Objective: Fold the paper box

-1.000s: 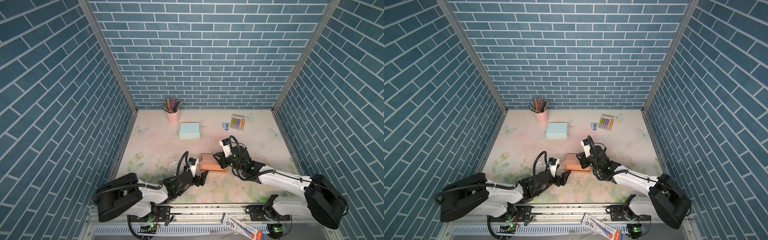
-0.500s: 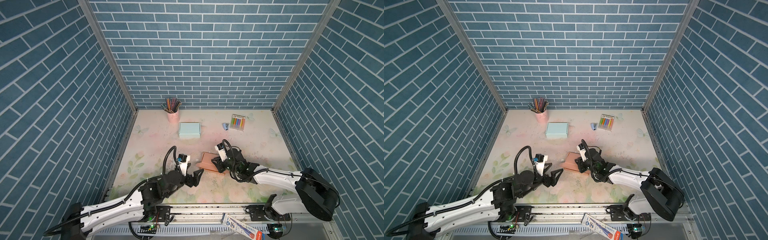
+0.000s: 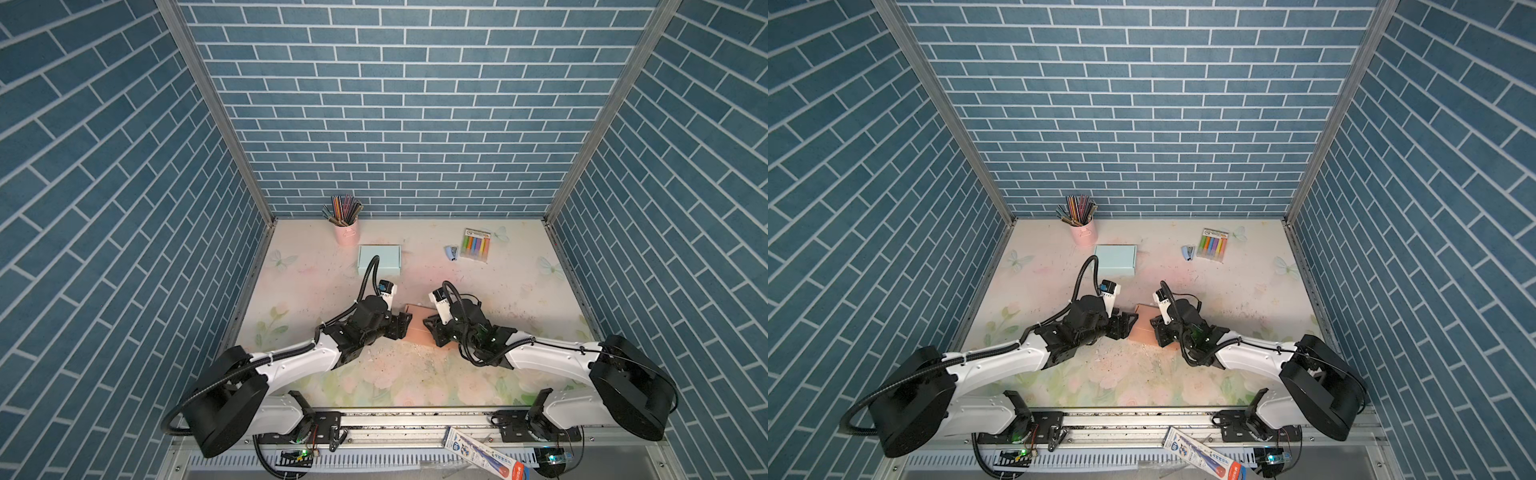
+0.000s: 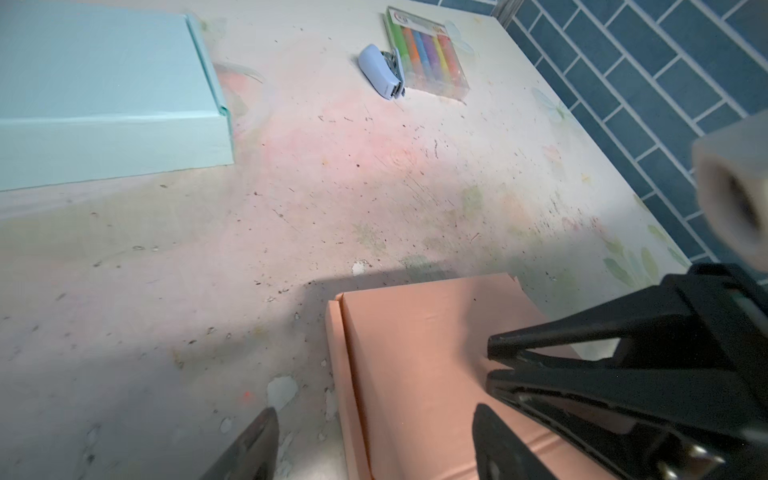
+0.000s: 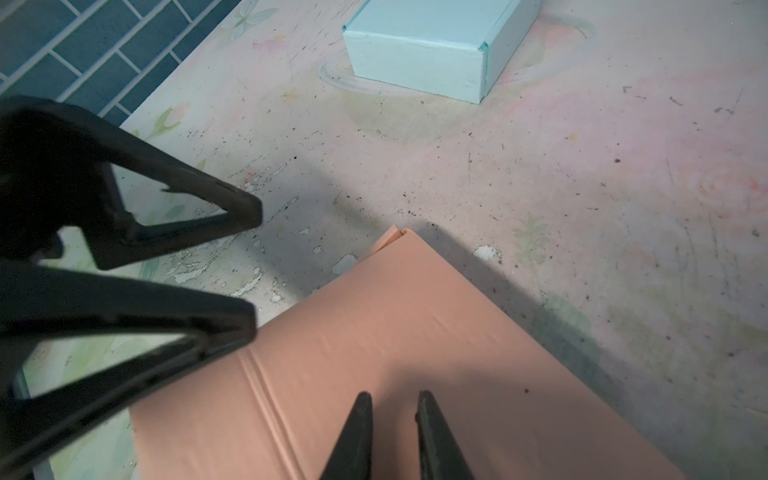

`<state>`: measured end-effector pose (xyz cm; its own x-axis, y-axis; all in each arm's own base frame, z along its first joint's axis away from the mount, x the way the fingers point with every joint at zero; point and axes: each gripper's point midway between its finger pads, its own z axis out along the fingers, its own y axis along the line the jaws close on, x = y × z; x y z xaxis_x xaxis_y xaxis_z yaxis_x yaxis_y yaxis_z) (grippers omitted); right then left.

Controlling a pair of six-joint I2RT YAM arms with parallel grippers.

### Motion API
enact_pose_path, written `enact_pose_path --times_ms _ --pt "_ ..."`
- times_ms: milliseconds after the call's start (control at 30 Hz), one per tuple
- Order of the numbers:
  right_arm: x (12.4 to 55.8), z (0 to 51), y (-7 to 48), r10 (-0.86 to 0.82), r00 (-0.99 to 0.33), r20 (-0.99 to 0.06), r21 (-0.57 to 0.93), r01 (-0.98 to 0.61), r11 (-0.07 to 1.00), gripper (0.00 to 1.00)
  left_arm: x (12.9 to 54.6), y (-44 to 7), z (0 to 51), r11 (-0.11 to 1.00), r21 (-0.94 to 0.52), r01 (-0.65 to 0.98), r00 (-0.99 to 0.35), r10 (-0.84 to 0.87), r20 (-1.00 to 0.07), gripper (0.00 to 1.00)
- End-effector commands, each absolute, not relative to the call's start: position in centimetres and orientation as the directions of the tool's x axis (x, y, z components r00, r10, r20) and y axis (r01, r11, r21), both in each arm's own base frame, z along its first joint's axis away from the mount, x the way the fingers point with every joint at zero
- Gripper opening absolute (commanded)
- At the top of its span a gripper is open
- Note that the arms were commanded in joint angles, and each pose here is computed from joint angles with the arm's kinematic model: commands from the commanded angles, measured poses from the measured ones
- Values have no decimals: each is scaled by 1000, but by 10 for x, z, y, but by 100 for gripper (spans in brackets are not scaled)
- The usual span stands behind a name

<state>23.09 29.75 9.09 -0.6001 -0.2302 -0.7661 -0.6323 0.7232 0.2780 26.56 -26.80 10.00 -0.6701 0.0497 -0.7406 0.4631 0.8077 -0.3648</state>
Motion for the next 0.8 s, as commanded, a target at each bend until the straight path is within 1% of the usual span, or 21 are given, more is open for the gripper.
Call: enact_pose_path --times_ms 0,167,300,333,433,533,633,767 --pt "227 86 293 -246 -601 -760 260 -629 733 21 267 -277 94 779 -386 495 -668 57 -742 71" --pt "225 88 289 -231 -608 -760 272 -620 736 20 261 -274 74 778 -409 476 -688 40 -724 68" --pt "223 93 283 -188 -637 -748 304 -580 755 20 258 -272 63 780 -418 466 -707 44 -706 64" --pt "222 97 280 -168 -641 -749 316 -568 760 21 257 -272 62 779 -421 466 -708 43 -705 63" --pt "228 110 261 -60 -665 -744 349 -465 814 29 255 -272 63 773 -430 467 -706 34 -707 59" --pt "231 113 238 44 -703 -710 410 -362 837 33 254 -269 62 780 -422 463 -706 37 -707 56" --pt "230 104 218 127 -740 -660 480 -285 830 36 253 -268 60 780 -424 460 -708 35 -705 54" --pt "223 92 212 145 -776 -614 534 -272 801 37 251 -269 57 780 -424 460 -712 39 -701 51"
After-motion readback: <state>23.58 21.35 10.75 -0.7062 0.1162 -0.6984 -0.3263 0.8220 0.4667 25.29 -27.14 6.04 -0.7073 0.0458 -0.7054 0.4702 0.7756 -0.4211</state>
